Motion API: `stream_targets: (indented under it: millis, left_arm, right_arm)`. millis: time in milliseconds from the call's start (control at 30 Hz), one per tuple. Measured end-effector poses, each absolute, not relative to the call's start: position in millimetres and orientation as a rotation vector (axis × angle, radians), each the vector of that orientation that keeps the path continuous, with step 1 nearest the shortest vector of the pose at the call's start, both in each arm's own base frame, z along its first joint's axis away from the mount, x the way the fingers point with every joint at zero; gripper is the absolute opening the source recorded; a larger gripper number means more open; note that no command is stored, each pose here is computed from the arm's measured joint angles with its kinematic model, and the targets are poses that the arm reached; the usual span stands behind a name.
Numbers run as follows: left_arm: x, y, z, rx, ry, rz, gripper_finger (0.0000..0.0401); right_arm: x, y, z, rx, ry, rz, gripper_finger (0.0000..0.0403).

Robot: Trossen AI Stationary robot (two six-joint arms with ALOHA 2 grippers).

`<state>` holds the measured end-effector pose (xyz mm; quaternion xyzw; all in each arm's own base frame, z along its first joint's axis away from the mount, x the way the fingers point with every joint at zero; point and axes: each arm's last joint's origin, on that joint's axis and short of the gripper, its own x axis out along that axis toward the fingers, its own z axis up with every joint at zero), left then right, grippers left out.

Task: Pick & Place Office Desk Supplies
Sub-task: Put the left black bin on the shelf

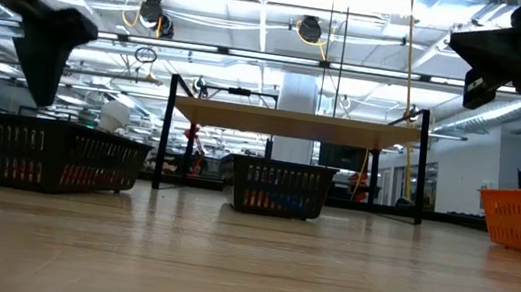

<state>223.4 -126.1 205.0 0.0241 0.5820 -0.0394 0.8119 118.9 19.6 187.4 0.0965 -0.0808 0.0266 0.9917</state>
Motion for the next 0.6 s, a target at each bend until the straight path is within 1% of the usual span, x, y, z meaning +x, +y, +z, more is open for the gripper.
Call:
stream_targets:
  millis: [133, 267, 400, 600]
  left_arm:
    - [230, -128, 188, 0.113, 1.306, -0.08, 0.0364]
    - [235, -129, 171, 0.139, 1.37, -0.063, 0.034]
    - [238, -130, 161, 0.126, 1.416, -0.077, 0.0302]
    - [238, -130, 159, 0.112, 1.429, -0.081, 0.0228]
  right_arm:
    - [119, 20, 188, 0.199, -0.168, 0.055, 0.0]
    - [119, 21, 187, 0.201, -0.16, 0.061, 0.0]
    - [120, 22, 187, 0.2, -0.152, 0.066, 0.0]
    - [120, 21, 186, 0.201, -0.148, 0.048, 0.0]
